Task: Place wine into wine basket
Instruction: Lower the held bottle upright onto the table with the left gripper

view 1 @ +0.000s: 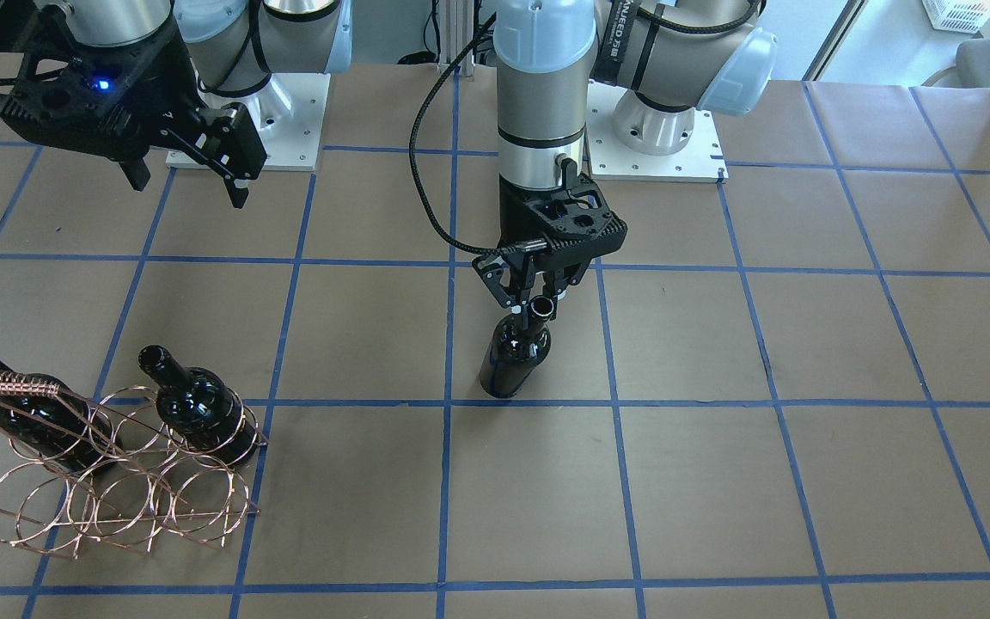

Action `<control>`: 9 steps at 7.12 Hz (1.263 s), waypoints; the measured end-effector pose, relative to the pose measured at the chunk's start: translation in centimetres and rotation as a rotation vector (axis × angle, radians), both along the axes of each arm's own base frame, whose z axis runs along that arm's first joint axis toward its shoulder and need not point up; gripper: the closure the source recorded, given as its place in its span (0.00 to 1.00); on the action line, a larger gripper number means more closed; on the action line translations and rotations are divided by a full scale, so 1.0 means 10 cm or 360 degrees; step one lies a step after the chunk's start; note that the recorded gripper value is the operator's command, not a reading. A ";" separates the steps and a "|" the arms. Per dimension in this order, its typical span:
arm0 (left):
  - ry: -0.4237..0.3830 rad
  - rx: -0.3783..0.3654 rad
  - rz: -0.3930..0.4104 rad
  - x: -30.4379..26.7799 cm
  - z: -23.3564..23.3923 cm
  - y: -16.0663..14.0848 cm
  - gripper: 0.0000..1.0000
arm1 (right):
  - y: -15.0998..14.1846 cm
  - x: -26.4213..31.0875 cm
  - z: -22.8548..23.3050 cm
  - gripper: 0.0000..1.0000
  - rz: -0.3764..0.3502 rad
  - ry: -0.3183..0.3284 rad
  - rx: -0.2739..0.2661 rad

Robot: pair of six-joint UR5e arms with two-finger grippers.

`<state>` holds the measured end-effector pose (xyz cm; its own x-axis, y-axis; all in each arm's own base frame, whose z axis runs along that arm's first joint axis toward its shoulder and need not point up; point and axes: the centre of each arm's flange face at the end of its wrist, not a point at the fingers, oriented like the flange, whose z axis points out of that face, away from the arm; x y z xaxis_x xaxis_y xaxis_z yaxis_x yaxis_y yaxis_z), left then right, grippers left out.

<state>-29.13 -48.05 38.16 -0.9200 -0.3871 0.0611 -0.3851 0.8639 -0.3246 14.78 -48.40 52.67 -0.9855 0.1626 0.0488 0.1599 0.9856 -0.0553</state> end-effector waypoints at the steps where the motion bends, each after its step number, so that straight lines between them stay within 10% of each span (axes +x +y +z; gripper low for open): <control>1: -0.0002 0.0000 -0.0004 -0.01 0.00 0.01 0.82 | 0.00 0.00 0.00 0.00 0.0000 0.0001 0.0003; 7: -0.0013 0.0006 -0.0016 -0.03 -0.01 0.01 0.63 | 0.02 0.00 -0.02 0.00 0.0001 0.0007 0.0034; 9: -0.0016 0.0008 -0.0017 -0.03 -0.02 0.01 0.43 | 0.02 -0.01 -0.02 0.00 0.0000 0.0009 0.0033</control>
